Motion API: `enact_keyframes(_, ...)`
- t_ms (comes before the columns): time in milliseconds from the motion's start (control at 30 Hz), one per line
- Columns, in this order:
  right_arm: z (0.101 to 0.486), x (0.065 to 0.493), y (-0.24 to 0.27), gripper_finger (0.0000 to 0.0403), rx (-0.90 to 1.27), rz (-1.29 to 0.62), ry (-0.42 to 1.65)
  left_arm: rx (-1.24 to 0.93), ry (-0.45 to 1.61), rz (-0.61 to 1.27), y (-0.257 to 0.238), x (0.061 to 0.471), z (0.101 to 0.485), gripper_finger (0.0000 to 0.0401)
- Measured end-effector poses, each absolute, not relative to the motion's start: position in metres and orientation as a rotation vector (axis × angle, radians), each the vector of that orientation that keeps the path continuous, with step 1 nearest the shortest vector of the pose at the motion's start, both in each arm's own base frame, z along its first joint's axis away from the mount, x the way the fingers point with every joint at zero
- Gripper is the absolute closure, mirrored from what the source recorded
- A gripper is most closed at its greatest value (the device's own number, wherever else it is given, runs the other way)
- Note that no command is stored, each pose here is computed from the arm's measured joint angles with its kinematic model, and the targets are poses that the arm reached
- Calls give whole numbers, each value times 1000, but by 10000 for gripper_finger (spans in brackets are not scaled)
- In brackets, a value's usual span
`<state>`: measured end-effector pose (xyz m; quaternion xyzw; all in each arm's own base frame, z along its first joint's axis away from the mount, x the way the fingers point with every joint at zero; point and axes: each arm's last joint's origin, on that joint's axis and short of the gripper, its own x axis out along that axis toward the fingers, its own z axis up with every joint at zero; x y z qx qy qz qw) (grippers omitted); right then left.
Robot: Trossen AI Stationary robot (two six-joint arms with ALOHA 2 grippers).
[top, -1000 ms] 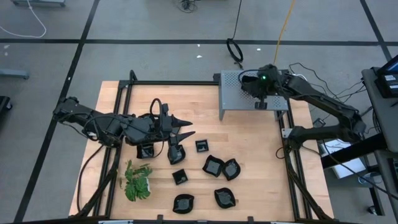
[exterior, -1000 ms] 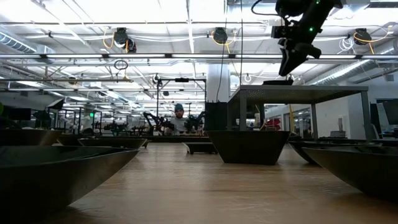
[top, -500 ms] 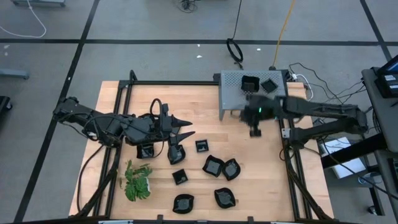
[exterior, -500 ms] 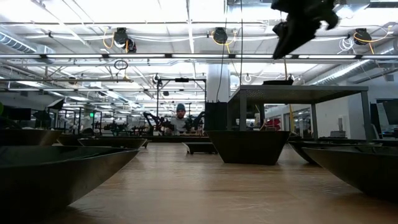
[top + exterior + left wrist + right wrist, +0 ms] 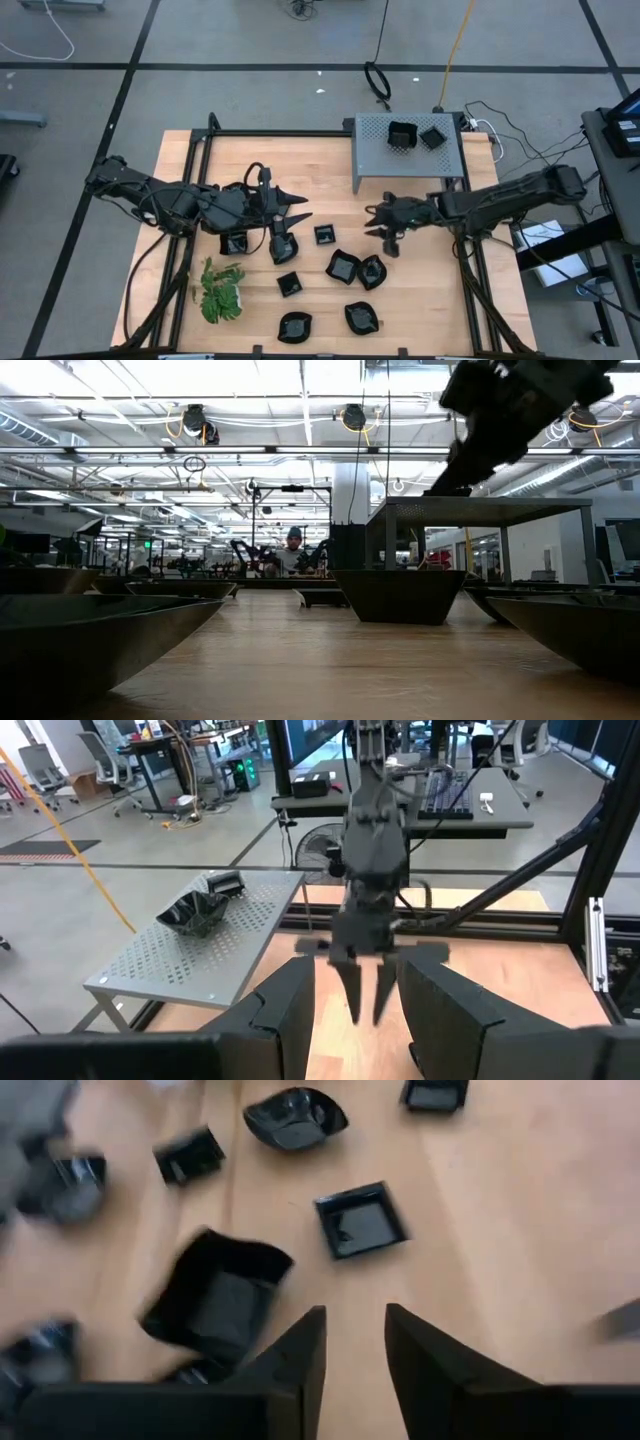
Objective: Pick & Place Mini shaped plates
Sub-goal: Stack the black distorted square plate on the black distorted square plates on the shelf
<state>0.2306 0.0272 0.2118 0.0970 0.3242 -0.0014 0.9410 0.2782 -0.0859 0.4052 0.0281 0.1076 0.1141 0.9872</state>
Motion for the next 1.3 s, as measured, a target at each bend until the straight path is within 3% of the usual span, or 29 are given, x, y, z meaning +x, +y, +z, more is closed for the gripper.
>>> enact_keyframes(367,162,267,56,228,518,-23,676,67,239,229,-86,278,403,251)
enact_keyframes(767,118,279,73,235,481,-5,760,77,259,227,-86,277,401,251)
enact_keyframes(933,110,282,73,261,455,4,764,84,274,225,-86,277,399,251)
enact_keyframes(1200,110,281,73,387,423,16,770,94,296,225,-86,276,397,251)
enact_keyframes(1300,112,281,73,395,424,20,761,95,298,225,-86,276,397,251)
